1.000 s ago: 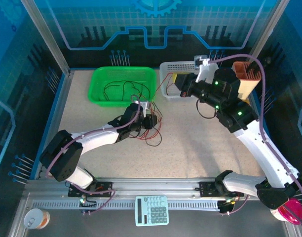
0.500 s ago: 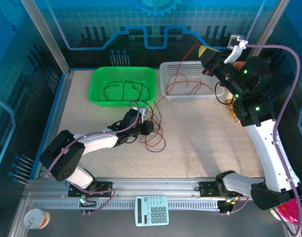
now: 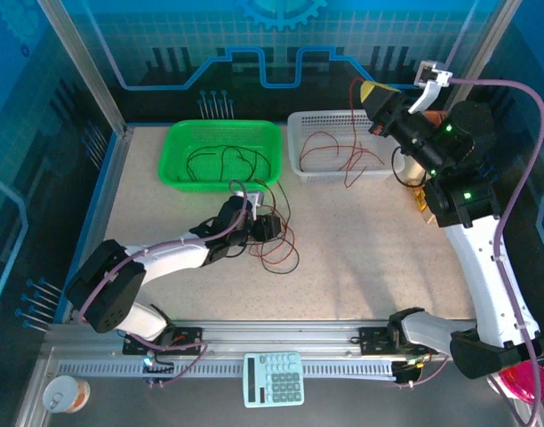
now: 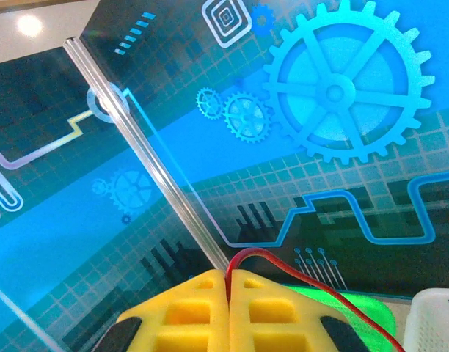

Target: Untangle the cables

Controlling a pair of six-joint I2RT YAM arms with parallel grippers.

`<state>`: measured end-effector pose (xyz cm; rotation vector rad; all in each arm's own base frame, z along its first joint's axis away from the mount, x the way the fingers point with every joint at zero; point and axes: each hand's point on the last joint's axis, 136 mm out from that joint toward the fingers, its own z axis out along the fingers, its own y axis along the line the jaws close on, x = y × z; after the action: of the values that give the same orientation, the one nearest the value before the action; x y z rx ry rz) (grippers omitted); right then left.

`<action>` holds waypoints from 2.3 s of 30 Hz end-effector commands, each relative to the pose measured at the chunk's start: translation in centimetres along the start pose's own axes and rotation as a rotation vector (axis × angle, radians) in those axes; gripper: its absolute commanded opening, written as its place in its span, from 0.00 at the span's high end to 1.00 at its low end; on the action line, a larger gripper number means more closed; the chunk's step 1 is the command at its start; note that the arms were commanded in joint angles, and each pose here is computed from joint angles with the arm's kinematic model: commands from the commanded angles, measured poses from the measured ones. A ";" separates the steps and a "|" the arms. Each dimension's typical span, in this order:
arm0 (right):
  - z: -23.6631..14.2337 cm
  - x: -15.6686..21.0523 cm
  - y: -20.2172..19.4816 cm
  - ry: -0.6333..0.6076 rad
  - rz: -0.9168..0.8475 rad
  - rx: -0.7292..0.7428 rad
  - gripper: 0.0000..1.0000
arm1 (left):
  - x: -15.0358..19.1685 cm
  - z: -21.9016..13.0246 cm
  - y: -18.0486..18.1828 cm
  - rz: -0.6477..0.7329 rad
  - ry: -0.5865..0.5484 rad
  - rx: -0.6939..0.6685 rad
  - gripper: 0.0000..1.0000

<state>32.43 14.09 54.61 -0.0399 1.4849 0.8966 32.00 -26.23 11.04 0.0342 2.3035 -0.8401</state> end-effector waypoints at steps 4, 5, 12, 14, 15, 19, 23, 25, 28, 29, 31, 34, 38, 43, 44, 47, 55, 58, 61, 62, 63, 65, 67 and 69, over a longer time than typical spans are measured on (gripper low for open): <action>0.8 -2.1 -0.6 -0.097 -0.052 0.012 1.00 | -1.4 -1.6 -1.9 -0.003 -0.044 0.049 0.38; 1.1 -2.3 -0.7 -0.105 -0.059 0.016 1.00 | -1.7 -1.9 -2.2 -0.006 -0.053 0.055 0.36; 3.0 -4.4 -1.1 -0.186 -0.123 0.029 1.00 | -3.2 -3.6 -3.4 -0.021 -0.101 0.083 0.25; 3.7 -4.9 -1.4 -0.213 -0.144 0.037 1.00 | -3.6 -4.1 -3.6 -0.028 -0.115 0.089 0.20; 4.0 -5.3 -1.4 -0.227 -0.156 0.038 1.00 | -3.7 -4.3 -3.7 -0.029 -0.120 0.092 0.19; 5.4 -6.1 -2.1 -0.264 -0.201 0.058 1.00 | -4.2 -5.1 -4.0 -0.034 -0.141 0.093 0.10; 7.0 -5.9 -3.5 -0.272 -0.245 0.102 1.00 | -4.8 -6.0 -4.1 -0.035 -0.163 0.089 0.04; 8.0 -5.1 -4.7 -0.253 -0.256 0.131 1.00 | -5.1 -6.5 -4.2 -0.035 -0.177 0.085 0.01; 10.1 -2.0 -7.9 -0.190 -0.253 0.202 1.00 | -5.5 -7.1 -4.3 -0.036 -0.191 0.081 0.01; 10.9 -0.5 -9.1 -0.161 -0.249 0.226 1.00 | -5.6 -7.4 -4.4 -0.037 -0.198 0.081 0.01; 12.4 2.9 -12.0 -0.093 -0.226 0.281 1.00 | -5.8 -7.8 -4.4 -0.039 -0.206 0.077 0.01; 14.9 8.9 -16.4 0.045 -0.194 0.348 1.00 | -6.1 -8.5 -4.5 -0.041 -0.217 0.075 0.01; 17.3 16.1 -21.3 0.238 -0.137 0.402 1.00 | -6.3 -9.5 -4.5 -0.036 -0.233 0.068 0.01; 17.8 20.3 -24.1 0.341 -0.085 0.435 1.00 | -6.2 -10.4 -4.1 -0.033 -0.243 0.051 0.01; 17.8 20.7 -24.4 0.351 -0.080 0.438 1.00 | -6.2 -10.5 -4.0 -0.032 -0.245 0.050 0.01; 17.5 21.6 -25.7 0.376 -0.075 0.466 1.00 | -6.0 -10.5 -3.9 -0.036 -0.245 0.050 0.01; 14.5 23.7 -31.3 0.441 -0.036 0.647 1.00 | -5.8 -10.0 -3.9 -0.046 -0.238 0.057 0.01; 13.1 25.5 -33.7 0.492 0.000 0.700 1.00 | -5.7 -10.0 -3.8 -0.051 -0.240 0.059 0.01; 11.9 27.5 -35.6 0.548 0.038 0.739 1.00 | -5.7 -10.3 -3.7 -0.053 -0.244 0.059 0.01; 11.6 28.1 -36.0 0.565 0.052 0.749 1.00 | -5.6 -10.3 -3.7 -0.054 -0.243 0.060 0.01; 11.2 28.7 -36.5 0.580 0.071 0.757 1.00 | -5.7 -10.4 -3.7 -0.052 -0.246 0.060 0.01; 10.8 29.4 -36.9 0.601 0.109 0.761 1.00 | -5.7 -10.6 -3.7 -0.053 -0.250 0.058 0.01; 10.7 29.4 -36.9 0.607 0.136 0.750 0.86 | -5.8 -10.7 -3.7 -0.051 -0.252 0.056 0.01; 10.9 29.0 -36.3 0.603 0.142 0.726 0.64 | -5.8 -10.8 -3.8 -0.051 -0.252 0.058 0.01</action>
<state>56.64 8.87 13.46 0.3460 2.3089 0.3602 29.49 -22.10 22.51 -0.0791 2.0587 -0.8830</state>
